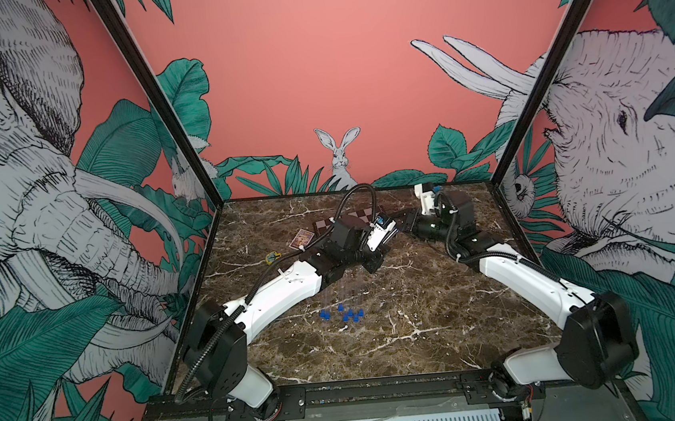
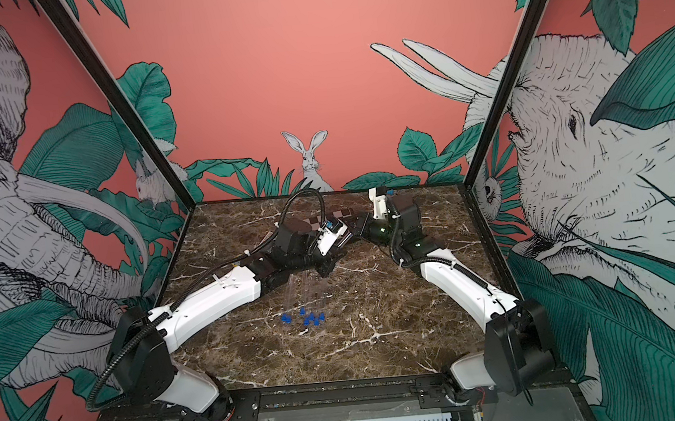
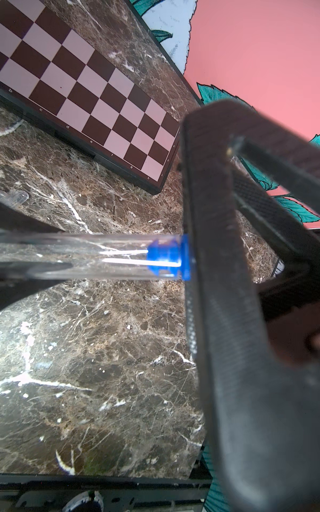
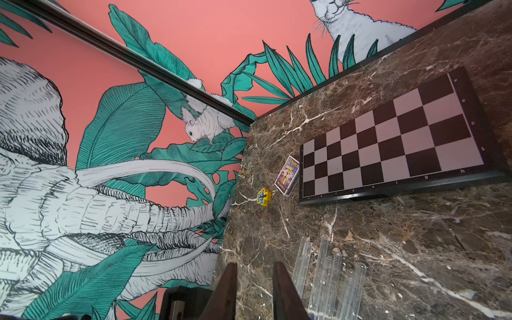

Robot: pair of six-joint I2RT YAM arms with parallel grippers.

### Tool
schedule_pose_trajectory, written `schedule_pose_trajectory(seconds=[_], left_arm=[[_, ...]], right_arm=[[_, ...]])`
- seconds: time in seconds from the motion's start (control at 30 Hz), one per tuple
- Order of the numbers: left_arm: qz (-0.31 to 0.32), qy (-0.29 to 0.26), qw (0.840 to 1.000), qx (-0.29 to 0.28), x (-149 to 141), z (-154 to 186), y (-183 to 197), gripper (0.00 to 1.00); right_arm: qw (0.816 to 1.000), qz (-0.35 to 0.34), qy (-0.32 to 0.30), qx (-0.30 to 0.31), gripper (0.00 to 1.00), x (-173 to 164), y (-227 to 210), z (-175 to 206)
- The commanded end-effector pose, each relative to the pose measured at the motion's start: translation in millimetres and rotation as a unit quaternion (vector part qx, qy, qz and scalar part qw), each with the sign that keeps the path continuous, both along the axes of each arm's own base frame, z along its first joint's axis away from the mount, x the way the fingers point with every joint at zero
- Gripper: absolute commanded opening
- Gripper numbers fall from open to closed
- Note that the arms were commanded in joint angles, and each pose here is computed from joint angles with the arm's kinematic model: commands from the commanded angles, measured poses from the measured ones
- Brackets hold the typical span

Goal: Remove stoppers from test tubes
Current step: Open the stopper on the test tube.

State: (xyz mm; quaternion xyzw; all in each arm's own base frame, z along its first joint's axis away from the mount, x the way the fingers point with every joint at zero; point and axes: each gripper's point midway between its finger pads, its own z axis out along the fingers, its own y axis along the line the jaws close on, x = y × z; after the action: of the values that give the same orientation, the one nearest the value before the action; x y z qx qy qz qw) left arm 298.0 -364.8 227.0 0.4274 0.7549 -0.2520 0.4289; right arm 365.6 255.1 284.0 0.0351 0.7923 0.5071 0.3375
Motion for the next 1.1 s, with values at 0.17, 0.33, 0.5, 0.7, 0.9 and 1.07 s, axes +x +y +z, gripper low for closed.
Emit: schedule_pose_trajectory(seconds=[0.17,0.33,0.5,0.7,0.9,1.07], left_arm=[[0.005,-0.019,0.999,-0.029,5.1,26.4,-4.0,0.0],[0.006,-0.021,0.999,-0.032,6.0,29.5,-4.2,0.0],[0.005,-0.021,0.999,-0.032,5.7,29.7,-4.3,0.0],[0.004,-0.02,0.999,-0.032,5.2,28.9,-5.0,0.0],[0.004,-0.021,0.999,-0.034,5.8,30.0,-5.0,0.0],[0.004,-0.02,0.999,-0.032,5.2,28.2,-4.8,0.0]], right_arm=[[1.0,0.007,-0.022,0.017,0.23,2.3,6.8,14.5],[1.0,0.007,-0.02,0.018,0.23,2.8,7.3,13.3],[1.0,0.007,-0.022,0.02,0.23,3.3,7.9,14.2],[0.999,0.006,-0.023,0.022,0.17,3.8,7.8,15.2],[0.999,0.009,-0.021,0.023,0.14,3.8,10.1,14.2],[0.999,0.006,-0.024,0.024,0.05,5.0,9.2,15.8]])
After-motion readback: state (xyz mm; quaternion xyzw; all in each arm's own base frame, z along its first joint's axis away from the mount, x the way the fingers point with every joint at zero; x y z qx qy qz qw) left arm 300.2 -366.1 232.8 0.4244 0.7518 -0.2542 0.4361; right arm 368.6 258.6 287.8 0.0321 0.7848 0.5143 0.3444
